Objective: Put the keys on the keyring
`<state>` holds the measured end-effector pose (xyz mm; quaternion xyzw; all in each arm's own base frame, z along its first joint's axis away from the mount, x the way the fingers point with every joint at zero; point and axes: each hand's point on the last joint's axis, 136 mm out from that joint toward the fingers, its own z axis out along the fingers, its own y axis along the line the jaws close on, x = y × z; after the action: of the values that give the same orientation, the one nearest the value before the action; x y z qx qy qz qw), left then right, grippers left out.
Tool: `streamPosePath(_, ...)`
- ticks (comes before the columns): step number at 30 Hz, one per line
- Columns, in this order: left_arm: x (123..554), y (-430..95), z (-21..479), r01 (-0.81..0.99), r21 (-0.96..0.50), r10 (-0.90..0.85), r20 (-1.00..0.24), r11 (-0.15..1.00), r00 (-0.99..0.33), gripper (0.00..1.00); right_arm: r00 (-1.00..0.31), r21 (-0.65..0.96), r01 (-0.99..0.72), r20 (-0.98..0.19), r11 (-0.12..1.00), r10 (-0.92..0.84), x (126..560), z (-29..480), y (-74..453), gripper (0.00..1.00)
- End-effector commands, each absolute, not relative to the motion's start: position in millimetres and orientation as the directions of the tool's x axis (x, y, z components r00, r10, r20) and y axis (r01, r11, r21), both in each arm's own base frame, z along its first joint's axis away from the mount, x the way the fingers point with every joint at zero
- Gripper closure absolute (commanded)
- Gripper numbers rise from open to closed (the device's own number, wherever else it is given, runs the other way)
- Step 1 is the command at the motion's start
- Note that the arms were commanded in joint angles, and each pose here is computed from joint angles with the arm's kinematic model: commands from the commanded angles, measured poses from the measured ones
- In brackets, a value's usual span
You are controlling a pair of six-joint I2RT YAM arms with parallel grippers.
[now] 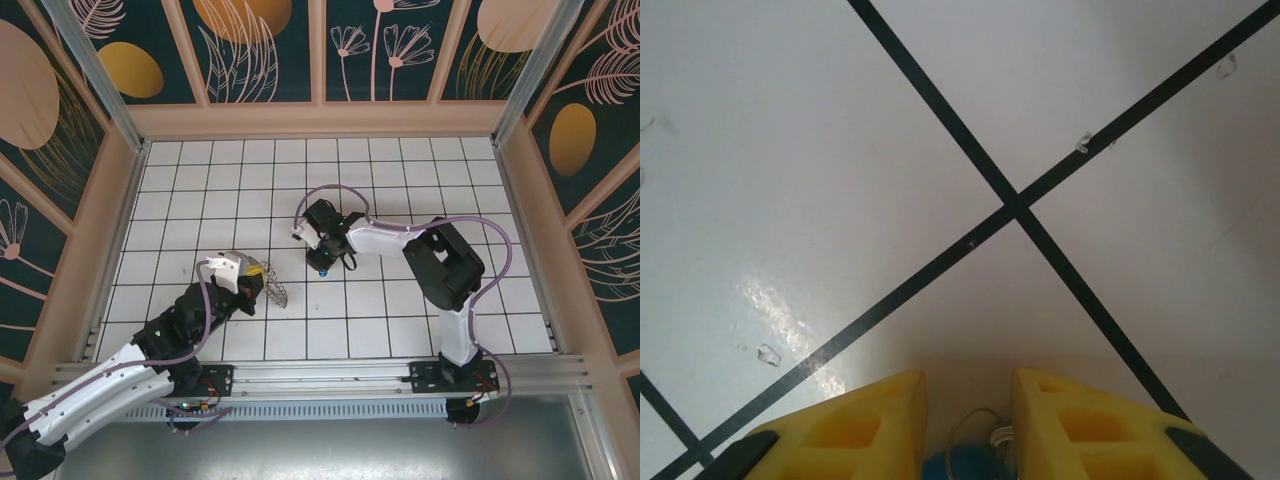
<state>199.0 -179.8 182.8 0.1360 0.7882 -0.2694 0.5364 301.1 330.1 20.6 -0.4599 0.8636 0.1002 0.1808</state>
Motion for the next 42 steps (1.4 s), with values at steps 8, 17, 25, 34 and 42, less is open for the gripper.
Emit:
streamPosePath(8, 199.8, -181.5, 215.9, 0.531, -0.296, -0.138, -0.939, 0.794, -0.316, 1.0, -0.512, -0.019, -0.831, -0.363, 0.556, -0.778, 296.8, 16.4, 321.3, 0.79)
streamPosePath(17, 199.7, -182.3, 215.6, 0.534, -0.295, -0.137, -0.939, 0.792, -0.316, 1.0, -0.517, -0.028, -0.825, -0.365, 0.564, -0.774, 296.5, 22.2, 317.7, 0.82)
streamPosePath(25, 199.6, -183.0, 216.3, 0.536, -0.297, -0.138, -0.939, 0.791, -0.316, 1.0, -0.515, -0.05, -0.821, -0.369, 0.569, -0.774, 296.6, 28.7, 312.7, 0.72)
streamPosePath(34, 199.5, -183.3, 216.7, 0.537, -0.297, -0.139, -0.939, 0.789, -0.315, 1.0, -0.524, -0.049, -0.815, -0.364, 0.578, -0.77, 296.3, 29.1, 310.5, 0.75)
streamPosePath(42, 199.9, -184.2, 215.4, 0.539, -0.295, -0.135, -0.939, 0.789, -0.316, 1.0, -0.534, -0.033, -0.808, -0.381, 0.588, -0.755, 298.5, 36.7, 313.6, 0.71)
